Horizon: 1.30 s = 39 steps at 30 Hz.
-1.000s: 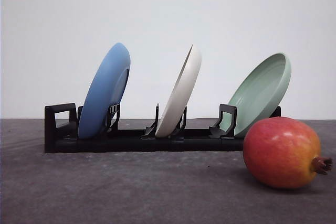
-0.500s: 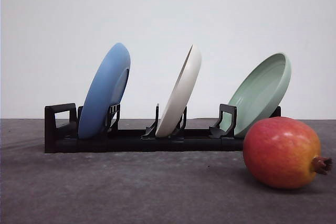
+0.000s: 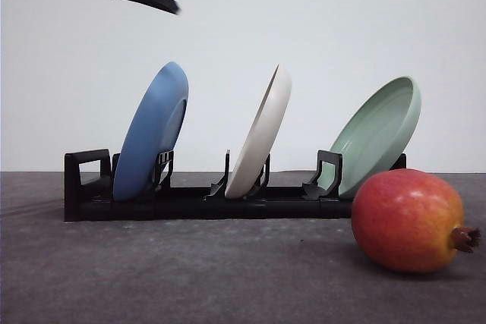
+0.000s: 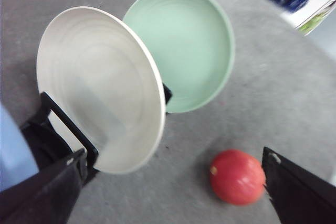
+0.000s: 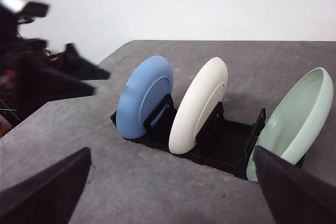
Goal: Place pomegranate in white plate
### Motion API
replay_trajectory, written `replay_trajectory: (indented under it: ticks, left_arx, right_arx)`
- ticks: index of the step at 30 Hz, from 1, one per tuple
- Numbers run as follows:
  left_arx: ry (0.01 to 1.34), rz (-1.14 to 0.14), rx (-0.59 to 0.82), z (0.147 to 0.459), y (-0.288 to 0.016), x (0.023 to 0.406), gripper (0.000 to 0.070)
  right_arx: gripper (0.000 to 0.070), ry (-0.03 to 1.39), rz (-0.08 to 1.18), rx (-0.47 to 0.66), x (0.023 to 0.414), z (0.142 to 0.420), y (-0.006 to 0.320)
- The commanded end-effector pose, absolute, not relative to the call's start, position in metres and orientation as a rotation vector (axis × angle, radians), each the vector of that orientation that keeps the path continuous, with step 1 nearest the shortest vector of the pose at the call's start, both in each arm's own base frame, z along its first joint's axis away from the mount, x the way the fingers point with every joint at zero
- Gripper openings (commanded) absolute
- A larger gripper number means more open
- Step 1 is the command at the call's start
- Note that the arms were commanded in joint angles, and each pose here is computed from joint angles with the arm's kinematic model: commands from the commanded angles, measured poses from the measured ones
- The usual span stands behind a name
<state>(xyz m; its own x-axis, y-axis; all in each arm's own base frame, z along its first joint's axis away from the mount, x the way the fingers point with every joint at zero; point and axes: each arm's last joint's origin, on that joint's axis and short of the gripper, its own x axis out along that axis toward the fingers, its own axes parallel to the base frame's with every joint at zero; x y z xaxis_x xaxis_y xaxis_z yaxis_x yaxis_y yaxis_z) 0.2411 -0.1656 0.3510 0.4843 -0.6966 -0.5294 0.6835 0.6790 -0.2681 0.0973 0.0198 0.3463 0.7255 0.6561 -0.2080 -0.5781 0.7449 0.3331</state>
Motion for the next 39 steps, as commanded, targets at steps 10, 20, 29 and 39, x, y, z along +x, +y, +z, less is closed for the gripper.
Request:
replay_trajectory:
  ticks: [10, 20, 29, 39]
  left_arx:
    - [0.719, -0.826, 0.092, 0.329, -0.248, 0.29, 0.0628]
    - [0.712, -0.737, 0.151, 0.292, -0.276, 0.306, 0.0628]
    - [0.723, -0.735, 0.154, 0.279, -0.281, 0.313, 0.0535]
    - [0.737, -0.733, 0.14, 0.278, -0.283, 0.311, 0.0]
  right_arx:
    - [0.063, 0.31, 0.691, 0.258, 0.097, 0.352, 0.02]
    - [0.063, 0.31, 0.692, 0.258, 0.097, 0.352, 0.02]
    - [0.063, 0.31, 0.691, 0.257, 0.097, 0.352, 0.02]
    - [0.063, 0.31, 0.691, 0.257, 0.097, 0.352, 0.02]
